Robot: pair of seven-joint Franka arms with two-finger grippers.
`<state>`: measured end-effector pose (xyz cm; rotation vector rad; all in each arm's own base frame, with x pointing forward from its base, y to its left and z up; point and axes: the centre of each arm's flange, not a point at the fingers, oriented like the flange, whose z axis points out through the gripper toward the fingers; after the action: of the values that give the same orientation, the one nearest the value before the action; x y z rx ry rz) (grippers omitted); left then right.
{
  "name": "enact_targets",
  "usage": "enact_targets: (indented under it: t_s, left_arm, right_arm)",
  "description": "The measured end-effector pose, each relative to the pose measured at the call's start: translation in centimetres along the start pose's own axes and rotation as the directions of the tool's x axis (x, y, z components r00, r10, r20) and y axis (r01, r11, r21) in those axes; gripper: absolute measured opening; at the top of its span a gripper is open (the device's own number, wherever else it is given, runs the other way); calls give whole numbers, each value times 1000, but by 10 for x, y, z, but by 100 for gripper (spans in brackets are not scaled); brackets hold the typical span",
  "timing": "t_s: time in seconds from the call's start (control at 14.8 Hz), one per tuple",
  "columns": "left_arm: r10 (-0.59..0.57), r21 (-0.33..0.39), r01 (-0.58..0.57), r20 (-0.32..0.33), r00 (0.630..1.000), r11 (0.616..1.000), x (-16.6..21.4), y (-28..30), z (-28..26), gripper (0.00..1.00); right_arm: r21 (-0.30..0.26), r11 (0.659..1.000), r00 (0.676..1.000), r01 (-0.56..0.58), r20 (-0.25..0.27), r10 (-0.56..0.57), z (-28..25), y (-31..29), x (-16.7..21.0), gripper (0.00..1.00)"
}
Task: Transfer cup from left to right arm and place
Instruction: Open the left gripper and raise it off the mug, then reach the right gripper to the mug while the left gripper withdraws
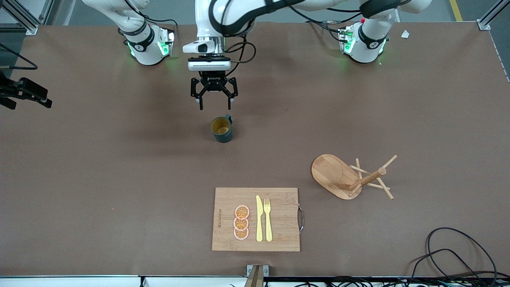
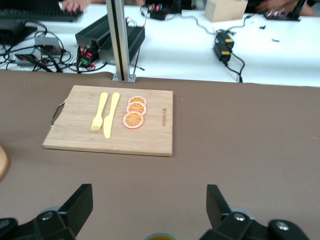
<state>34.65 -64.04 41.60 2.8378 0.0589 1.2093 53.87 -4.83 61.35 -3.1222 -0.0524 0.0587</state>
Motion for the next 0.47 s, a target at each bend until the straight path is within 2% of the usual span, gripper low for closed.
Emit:
enact_targets:
  t_s: [0.2,0.34,0.47]
  left_arm:
    - [13,-9,-12,136,991,1000,62,-35,1,100]
    - [12,-22,-8,226,974,1000,105,-65,6,100]
    - [14,-34,-4,301,953,999,147,-100,15,100]
  right_arm:
    - [90,996,999,-10,40,6,46,-10,2,100]
    - [106,993,998,-48,38,44,84,-23,0,100]
    - [98,990,995,-101,38,97,123,-65,-13,100]
